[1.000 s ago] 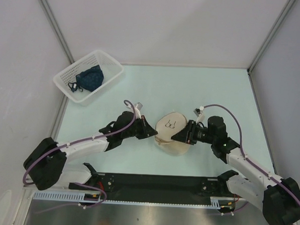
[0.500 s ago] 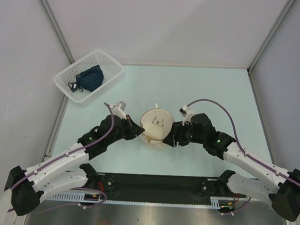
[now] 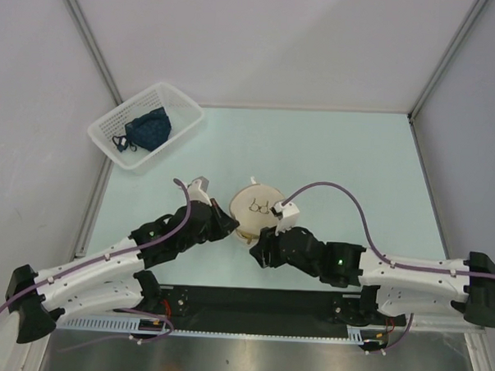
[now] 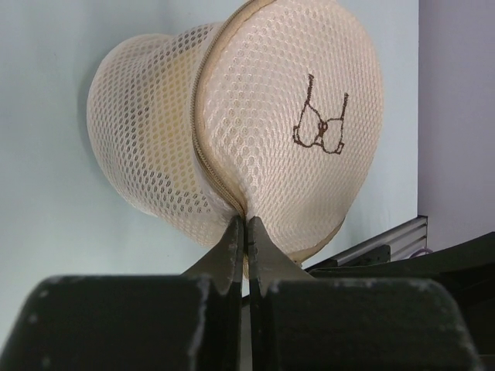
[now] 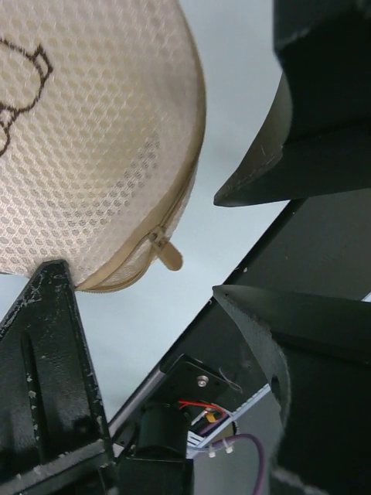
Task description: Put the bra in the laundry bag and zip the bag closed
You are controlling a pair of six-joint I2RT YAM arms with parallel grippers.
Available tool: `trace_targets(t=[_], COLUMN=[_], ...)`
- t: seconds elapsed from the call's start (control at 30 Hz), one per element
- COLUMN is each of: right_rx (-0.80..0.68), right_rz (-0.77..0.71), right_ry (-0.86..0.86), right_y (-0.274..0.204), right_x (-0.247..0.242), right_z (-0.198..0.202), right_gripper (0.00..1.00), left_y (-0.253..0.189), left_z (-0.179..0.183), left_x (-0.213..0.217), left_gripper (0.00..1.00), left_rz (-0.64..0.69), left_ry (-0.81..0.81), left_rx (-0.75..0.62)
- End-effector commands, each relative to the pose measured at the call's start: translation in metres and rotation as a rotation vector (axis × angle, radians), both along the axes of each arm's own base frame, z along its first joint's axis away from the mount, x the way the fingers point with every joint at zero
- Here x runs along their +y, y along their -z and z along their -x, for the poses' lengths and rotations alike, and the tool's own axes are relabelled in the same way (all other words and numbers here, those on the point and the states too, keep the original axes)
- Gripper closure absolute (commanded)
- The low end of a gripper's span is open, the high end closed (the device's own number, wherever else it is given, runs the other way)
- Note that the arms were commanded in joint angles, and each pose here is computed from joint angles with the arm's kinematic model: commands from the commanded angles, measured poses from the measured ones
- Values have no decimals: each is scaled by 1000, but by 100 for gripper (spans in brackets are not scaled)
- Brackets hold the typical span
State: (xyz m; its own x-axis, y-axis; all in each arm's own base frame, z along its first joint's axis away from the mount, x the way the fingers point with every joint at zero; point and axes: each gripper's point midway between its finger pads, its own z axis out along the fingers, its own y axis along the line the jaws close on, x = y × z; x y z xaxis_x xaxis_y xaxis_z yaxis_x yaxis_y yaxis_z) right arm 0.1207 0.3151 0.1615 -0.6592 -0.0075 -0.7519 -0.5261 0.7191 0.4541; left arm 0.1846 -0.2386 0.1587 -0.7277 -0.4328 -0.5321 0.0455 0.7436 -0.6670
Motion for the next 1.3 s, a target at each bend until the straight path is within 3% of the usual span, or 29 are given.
trace_targets(t=[0.0, 0.2, 0.37, 0.6, 0.73, 1.03, 1.13, 1.23, 1.27], right_rx=[-59, -55, -50, -41, -33, -13, -28, -14, -15], right_rz=[-62, -32, 14, 77, 89, 144, 77, -5, -47], right_ry=[104, 97, 127, 195, 223, 243, 166, 93, 75], right_y=[-27, -21, -19, -8, -2, 17, 6, -7, -14], right_x=[20, 31, 32, 17, 0, -38, -26, -4, 5], right_z=[-16, -16, -21, -26, -27, -23, -16, -8, -6], right_gripper=[51, 48, 51, 71, 100, 100, 100, 75, 73], left_y=[-27, -27, -28, -29, -31, -34, -34, -33, -34], left_z=[-5, 1, 7, 7, 6, 3, 3, 4, 5], left_x=[-3, -14, -20, -15, -7, 10, 10, 4, 1], left_gripper=[100, 100, 100, 100, 100, 100, 100, 100, 100], left_rz=[55, 34, 33, 16, 1, -50, -51, -48, -43], left_ry=[-69, -35, -22, -31, -49, -80, -73, -57, -49], left_rx=[-34, -39, -42, -57, -79, -118, -117, -109, -106])
